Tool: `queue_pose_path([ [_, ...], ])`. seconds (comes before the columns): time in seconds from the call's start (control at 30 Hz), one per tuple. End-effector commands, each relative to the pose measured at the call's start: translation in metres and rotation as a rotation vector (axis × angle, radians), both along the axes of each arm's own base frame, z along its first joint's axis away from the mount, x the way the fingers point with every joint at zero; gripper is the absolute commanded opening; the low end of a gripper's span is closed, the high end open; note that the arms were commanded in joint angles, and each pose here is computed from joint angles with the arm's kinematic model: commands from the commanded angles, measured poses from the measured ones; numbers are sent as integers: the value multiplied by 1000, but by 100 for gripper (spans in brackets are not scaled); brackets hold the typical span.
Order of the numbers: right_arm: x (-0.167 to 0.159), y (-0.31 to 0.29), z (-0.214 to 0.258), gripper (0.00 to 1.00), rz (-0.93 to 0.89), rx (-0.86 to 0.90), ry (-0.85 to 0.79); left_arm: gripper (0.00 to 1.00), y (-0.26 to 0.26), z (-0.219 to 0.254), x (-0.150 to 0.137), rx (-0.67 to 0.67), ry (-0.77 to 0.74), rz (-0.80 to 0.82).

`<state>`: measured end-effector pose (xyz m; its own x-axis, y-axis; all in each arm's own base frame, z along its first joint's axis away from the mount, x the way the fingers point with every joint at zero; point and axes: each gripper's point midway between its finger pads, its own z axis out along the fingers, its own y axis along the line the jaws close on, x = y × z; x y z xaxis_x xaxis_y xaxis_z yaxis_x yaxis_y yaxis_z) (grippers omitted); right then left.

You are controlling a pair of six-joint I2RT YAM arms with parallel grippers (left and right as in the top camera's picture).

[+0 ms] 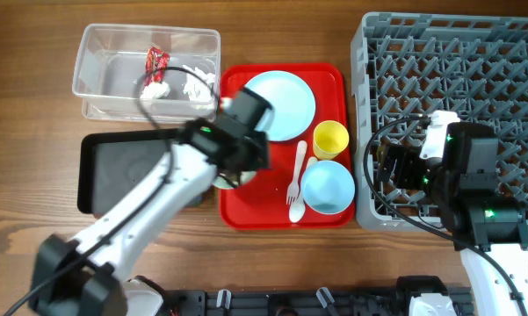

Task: Sort waste into correct bins and load items into the dishwasher rack
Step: 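Grasp the green bowl with rice using the left gripper, then tip the green bowl over the black tray to pour out rice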

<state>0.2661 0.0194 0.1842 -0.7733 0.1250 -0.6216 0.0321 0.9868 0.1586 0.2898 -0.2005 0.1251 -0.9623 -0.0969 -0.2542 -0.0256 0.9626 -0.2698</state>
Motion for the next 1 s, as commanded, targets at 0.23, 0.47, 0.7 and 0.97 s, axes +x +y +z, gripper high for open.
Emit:
queue_pose_path([
  [0.23,4,0,9,100,-2,-7,-23,4,80,30,26,-298,26,29],
  [0.47,3,-1,9,100,-2,-7,-22,4,119,35,31,-599,-3,50],
  [0.7,3,0,9,100,-1,-7,-22,4,150,34,29,-902,-46,99],
  [0.97,3,-1,9,100,-2,-7,-21,4,175,35,36,-1135,-71,192],
])
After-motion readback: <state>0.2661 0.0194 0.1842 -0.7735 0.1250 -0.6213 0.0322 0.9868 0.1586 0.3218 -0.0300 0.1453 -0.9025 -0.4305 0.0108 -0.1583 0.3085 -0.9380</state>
